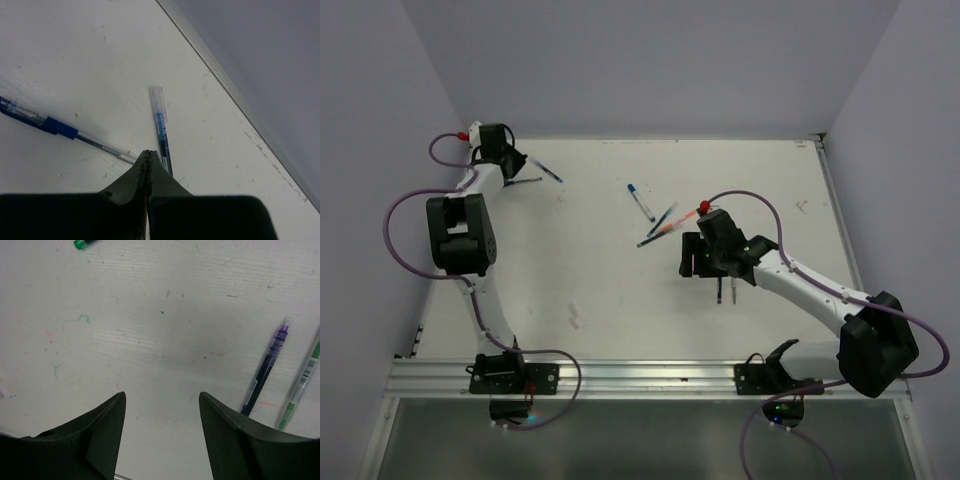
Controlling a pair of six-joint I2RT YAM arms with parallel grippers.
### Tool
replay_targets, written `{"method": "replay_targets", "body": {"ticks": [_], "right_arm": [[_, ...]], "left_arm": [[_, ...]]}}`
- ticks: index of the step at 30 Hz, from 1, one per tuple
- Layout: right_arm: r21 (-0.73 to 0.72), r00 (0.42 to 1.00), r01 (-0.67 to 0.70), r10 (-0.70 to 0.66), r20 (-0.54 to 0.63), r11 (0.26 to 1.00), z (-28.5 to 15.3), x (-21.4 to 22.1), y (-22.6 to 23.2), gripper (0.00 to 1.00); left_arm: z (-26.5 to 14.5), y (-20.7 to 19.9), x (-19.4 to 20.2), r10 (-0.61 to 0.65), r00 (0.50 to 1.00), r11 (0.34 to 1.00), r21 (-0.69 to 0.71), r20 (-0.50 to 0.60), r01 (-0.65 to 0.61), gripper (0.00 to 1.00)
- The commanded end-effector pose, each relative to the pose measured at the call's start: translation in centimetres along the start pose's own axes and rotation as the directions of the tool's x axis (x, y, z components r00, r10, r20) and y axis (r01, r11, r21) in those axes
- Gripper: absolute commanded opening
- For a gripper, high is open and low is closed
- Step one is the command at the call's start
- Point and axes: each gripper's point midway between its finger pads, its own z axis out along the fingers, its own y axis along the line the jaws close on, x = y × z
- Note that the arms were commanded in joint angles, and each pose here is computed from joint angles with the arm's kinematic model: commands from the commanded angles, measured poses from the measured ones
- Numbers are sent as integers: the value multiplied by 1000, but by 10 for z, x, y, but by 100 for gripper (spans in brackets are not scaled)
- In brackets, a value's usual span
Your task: Open the pen caps
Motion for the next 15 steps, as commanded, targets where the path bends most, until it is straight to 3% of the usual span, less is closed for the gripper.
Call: {"method": "replay_targets", "body": {"ticks": [1,9,15], "right_arm": [[-35,999,18,-17,30,999,-6,-8,6,64],[-35,999,22,-21,36,999,-10,-7,4,64],[-47,999,22,-21,30,999,-10,-5,7,64]], "left_arm": [[27,-10,-10,-8,999,995,100,37,4,0],[61,2,1,-38,999,996,76,-13,39,0],[58,14,4,-33,999,999,19,-27,34,0]]}}
